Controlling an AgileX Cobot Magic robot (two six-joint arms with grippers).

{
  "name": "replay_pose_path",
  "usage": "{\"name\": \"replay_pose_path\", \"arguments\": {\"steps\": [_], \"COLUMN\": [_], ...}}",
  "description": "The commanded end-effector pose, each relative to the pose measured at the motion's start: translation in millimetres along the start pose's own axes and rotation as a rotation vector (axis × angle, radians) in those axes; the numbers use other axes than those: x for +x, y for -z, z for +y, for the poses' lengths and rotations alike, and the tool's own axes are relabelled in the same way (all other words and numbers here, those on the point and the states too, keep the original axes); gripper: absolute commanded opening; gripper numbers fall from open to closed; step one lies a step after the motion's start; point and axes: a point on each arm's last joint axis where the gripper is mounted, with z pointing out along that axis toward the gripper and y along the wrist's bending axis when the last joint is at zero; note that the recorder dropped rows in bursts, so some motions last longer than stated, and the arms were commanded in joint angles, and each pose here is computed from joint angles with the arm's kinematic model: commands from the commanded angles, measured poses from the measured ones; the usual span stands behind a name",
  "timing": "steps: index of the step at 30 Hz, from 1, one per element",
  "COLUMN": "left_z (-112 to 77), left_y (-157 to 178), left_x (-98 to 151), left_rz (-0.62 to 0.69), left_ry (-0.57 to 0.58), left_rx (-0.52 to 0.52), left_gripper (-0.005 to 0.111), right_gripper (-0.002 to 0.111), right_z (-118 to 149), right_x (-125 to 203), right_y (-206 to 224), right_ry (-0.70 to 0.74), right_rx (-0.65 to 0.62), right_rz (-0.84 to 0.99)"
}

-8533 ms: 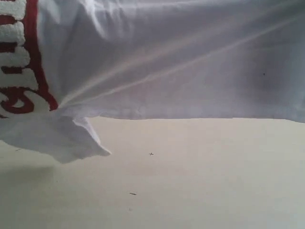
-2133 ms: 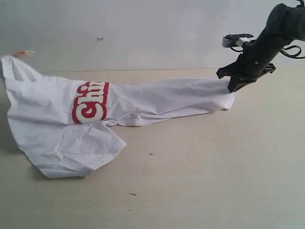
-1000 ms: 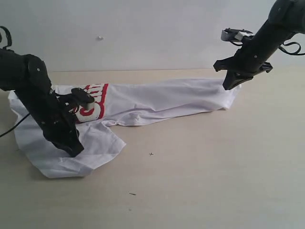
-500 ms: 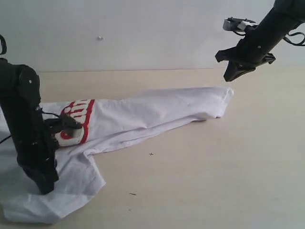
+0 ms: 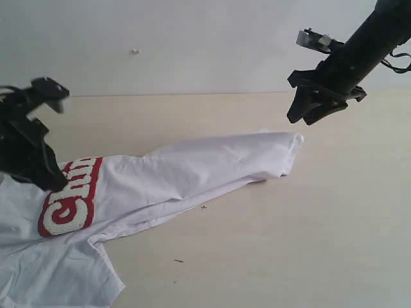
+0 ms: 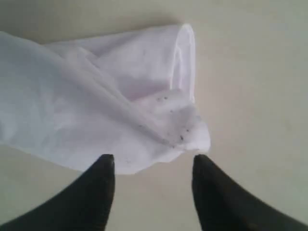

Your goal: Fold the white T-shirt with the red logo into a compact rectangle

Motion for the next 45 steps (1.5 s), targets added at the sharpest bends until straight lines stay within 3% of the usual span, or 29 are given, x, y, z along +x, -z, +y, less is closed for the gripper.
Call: {"name": "replay_pose_path", "arguments": {"steps": [1,5,7,9,12,14,17,18,19,25,33,38,42,45], "left_z": [12.8,12.9,15.4,17.7,18.0,18.9,21.2,22.2,22.6,23.7,22.3,22.6,22.9,14.9], "left_y": [22,12,6,4,-3,-6,-14,-16,-17,-21,-20,-20,-20,-14], "left_x": [3,-3,-5,-6,-5,-5,-4,-4,-4,-3,-6,-6,-9,-20], "left_rz": [-0.155,-0.202,-0.211,-0.218,-0.203,-0.193,-0.177,-0.172,-0.171,-0.163,-0.196,-0.201,-0.227,-0.299], "left_ry": [0.057,0.024,0.013,0.016,0.031,0.035,0.040,0.042,0.044,0.028,0.037,0.036,0.049,0.002], "left_rx": [0.003,0.062,0.065,0.053,0.087,0.096,0.107,0.109,0.108,0.114,0.130,0.127,0.126,0.194], "left_gripper": [0.000,0.000,0.000,0.000,0.000,0.000,0.000,0.000,0.000,0.000,0.000,0.000,0.000,0.000], "right_gripper": [0.058,0.057,0.057,0.057,0.055,0.048,0.020,0.006,0.000,0.000,0.000,0.000,0.000,0.000], "right_z": [-9,11,19,15,11,11,13,14,16,38,89,109,111,107], "right_x": [3,-8,-3,3,-2,-4,-4,-4,-4,-4,-4,-1,-1,-3], "right_y": [-1,-13,-32,-52,-63,-64,-62,-58,-54,-15,55,93,95,87], "right_ry": [0.126,0.311,0.401,0.492,0.462,0.454,0.462,0.483,0.499,0.552,0.541,0.557,0.547,0.532], "right_rx": [0.125,0.106,0.100,0.218,0.265,0.264,0.262,0.260,0.258,0.244,0.125,0.143,0.140,0.130], "right_rz": [0.030,-0.036,0.075,0.208,0.170,0.151,0.149,0.151,0.152,0.107,-0.141,-0.278,-0.286,-0.260]}}
